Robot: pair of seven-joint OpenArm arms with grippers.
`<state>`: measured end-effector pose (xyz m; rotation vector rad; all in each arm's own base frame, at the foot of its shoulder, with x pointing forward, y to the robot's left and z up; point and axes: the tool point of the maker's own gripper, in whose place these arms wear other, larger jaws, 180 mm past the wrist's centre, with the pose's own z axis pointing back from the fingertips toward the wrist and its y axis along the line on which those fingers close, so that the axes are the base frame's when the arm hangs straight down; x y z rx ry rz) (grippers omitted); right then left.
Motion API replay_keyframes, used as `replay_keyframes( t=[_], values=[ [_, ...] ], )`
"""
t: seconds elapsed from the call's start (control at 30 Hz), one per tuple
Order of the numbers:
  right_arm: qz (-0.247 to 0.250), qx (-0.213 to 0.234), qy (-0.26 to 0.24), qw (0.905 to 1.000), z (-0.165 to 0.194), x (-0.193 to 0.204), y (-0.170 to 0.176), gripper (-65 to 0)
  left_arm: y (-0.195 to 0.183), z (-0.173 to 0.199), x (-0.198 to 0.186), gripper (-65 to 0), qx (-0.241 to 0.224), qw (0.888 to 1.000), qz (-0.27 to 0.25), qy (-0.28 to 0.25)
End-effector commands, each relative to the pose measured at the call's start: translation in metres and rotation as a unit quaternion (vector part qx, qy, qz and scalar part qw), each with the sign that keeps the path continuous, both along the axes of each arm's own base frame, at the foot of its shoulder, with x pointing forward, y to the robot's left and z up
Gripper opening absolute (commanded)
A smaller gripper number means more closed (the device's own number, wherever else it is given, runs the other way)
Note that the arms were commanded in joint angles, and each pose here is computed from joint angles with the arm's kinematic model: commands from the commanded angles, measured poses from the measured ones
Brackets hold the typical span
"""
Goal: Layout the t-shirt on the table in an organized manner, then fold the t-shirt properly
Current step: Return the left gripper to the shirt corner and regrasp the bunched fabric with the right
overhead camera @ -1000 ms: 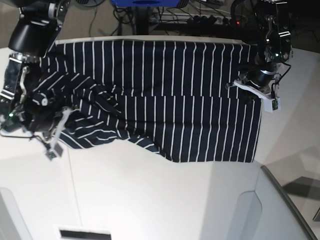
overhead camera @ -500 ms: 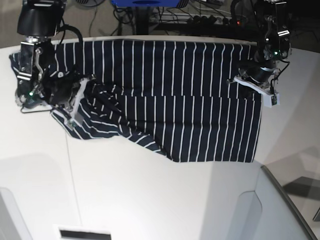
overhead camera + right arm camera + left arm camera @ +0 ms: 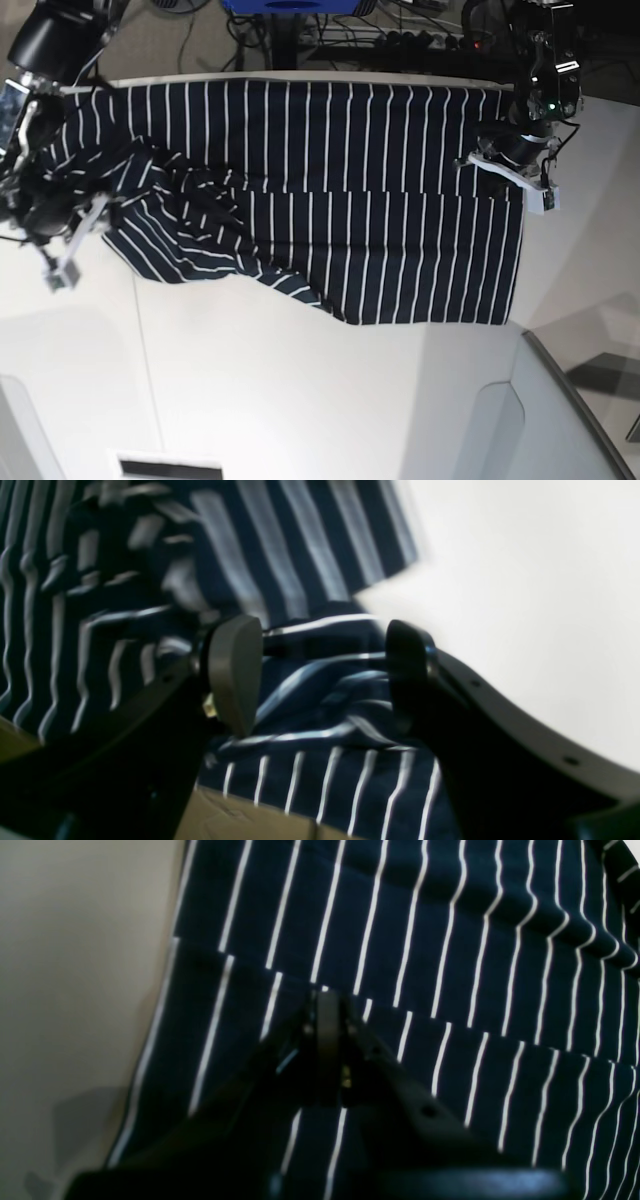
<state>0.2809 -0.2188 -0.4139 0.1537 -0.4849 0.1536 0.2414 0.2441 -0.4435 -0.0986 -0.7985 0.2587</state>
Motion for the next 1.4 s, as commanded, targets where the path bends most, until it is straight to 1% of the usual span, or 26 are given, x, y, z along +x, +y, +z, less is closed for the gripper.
replay_keyframes(
  t=[0.0,0.03,0.1,0.2,0.23,0.33,0.63,0.73,0.77,0.8,0.87,0.9,0.93,0.97,1.03,1.13,1.2,1.37],
  values=[
    [-0.014,0.01,-0.016,0.9997,0.008,0.014,-0.006,-28.1,0.004,0.01,0.007,-65.0,0.007,1.0,-0.003,-0.02],
    [-0.028,0.021,-0.006,0.9994,0.003,0.016,-0.013,-28.1,0.004,0.01,0.007,-65.0,0.007,1.0,-0.003,-0.02],
    [-0.047,0.057,0.019,0.9971,-0.015,0.017,-0.012,-28.1,0.004,0.01,0.008,-65.0,0.007,1.0,-0.003,-0.02],
    [-0.058,0.094,0.056,0.9923,-0.035,0.019,-0.012,-28.1,0.004,0.01,0.008,-65.0,0.006,1.0,-0.002,-0.021],
    [-0.06,0.106,0.063,0.9905,-0.04,0.021,-0.009,-28.1,0.004,0.01,0.008,-65.0,0.005,1.0,-0.002,-0.021],
    [-0.066,0.131,0.061,0.9873,-0.049,0.027,0.0,-28.1,0.004,0.01,0.007,-65.0,0.005,1.0,-0.002,-0.02],
    [-0.067,0.153,0.066,0.9838,-0.054,0.033,0.01,-28.1,0.004,0.008,0.003,-65.0,0.007,1.0,-0.003,-0.016],
    [-0.066,0.154,0.058,0.9841,-0.052,0.038,0.011,-28.5,0.004,0.008,0.004,-65.0,0.007,1.0,-0.003,-0.017],
    [-0.066,0.154,0.056,0.9842,-0.052,0.039,0.011,-30.6,0.004,0.008,0.004,-65.0,0.007,1.0,-0.003,-0.017],
    [-0.065,0.154,0.055,0.9844,-0.05,0.041,0.011,-35.3,0.004,0.008,0.004,-65.0,0.007,1.0,-0.003,-0.017],
    [-0.064,0.153,0.054,0.9846,-0.049,0.043,0.011,-49.5,0.004,0.008,0.004,-65.0,0.007,1.0,-0.003,-0.016],
    [-0.063,0.153,0.052,0.9848,-0.047,0.045,0.011,-58.4,0.004,0.008,0.004,-65.0,0.007,1.0,-0.003,-0.016],
    [-0.063,0.153,0.051,0.9849,-0.047,0.045,0.011,-65.0,0.004,0.008,0.004,-65.0,0.007,1.0,-0.003,-0.016],
    [-0.063,0.152,0.049,0.9852,-0.045,0.047,0.01,-65.0,0.004,0.008,0.004,-65.0,0.007,1.0,-0.003,-0.016],
    [-0.063,0.152,0.045,0.9853,-0.043,0.05,0.01,-63.0,0.005,0.009,0.005,-65.0,0.008,1.0,-0.003,-0.017],
    [-0.062,0.152,0.043,0.9856,-0.041,0.052,0.01,-64.8,0.009,0.011,0.006,-65.0,0.015,1.0,-0.006,-0.018],
    [-0.062,0.143,0.032,0.9873,-0.033,0.059,0.002,-64.8,0.012,0.012,0.007,-65.0,0.017,1.0,-0.005,-0.019],
    [-0.06,0.119,-0.008,0.9911,-0.009,0.077,-0.011,-64.8,0.048,0.024,0.006,-65.0,0.036,0.998,0.035,-0.03]
  ],
)
